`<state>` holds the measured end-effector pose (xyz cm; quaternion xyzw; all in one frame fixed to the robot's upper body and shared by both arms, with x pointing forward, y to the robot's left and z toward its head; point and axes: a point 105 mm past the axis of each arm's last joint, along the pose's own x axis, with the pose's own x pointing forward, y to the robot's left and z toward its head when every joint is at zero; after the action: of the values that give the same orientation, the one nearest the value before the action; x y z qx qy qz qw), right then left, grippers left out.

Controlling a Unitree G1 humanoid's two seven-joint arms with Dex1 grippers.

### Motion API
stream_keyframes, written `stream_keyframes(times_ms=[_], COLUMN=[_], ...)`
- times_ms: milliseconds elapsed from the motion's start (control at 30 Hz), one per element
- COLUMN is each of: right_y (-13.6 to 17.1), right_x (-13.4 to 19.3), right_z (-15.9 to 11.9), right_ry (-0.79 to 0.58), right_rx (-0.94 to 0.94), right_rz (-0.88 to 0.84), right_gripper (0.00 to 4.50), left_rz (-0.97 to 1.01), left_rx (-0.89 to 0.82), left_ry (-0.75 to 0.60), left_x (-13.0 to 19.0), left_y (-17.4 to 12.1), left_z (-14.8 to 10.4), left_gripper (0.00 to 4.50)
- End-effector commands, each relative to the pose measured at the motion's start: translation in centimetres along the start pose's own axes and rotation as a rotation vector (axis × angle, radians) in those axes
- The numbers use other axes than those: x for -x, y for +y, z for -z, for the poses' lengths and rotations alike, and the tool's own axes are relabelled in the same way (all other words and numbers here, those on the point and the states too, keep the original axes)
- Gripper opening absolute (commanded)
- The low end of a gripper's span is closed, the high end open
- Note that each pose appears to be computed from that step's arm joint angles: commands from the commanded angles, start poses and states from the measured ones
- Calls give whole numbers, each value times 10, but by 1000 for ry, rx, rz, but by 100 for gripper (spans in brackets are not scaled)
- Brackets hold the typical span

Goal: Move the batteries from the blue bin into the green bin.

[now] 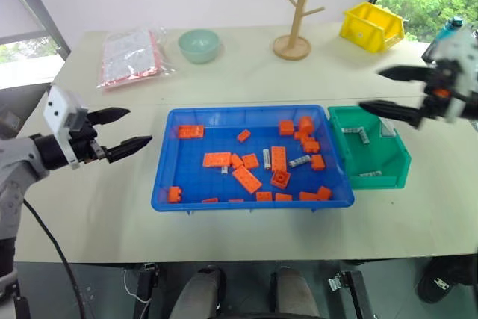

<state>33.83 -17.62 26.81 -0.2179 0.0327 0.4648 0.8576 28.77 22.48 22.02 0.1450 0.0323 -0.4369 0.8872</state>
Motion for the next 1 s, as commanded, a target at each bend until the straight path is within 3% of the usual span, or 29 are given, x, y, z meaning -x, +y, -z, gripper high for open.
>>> stream_keyframes(times_ms=[33,200,467,833,933,1000], right_y=[23,63,116,131,129,130], right_x=[-48,-111,-174,-200,-204,-206], right_z=[-6,1,17,30,33,33], right_ry=[50,123,184,201,203,200], right_rx=[59,98,120,114,106,107], right_rz=[-89,-246,-362,-375,-359,-361], right_gripper=[446,446,446,446,362,257], left_rz=[111,210,232,211,204,198], left_rx=[-32,-64,-81,-88,-90,-91], left_ry=[14,41,55,51,46,43], left_x=[-6,-12,-13,-15,-15,-15], left_y=[-12,-21,-22,-19,-18,-18], left_z=[-8,-8,-6,-5,-7,-8], left_gripper=[450,450,450,450,450,450])
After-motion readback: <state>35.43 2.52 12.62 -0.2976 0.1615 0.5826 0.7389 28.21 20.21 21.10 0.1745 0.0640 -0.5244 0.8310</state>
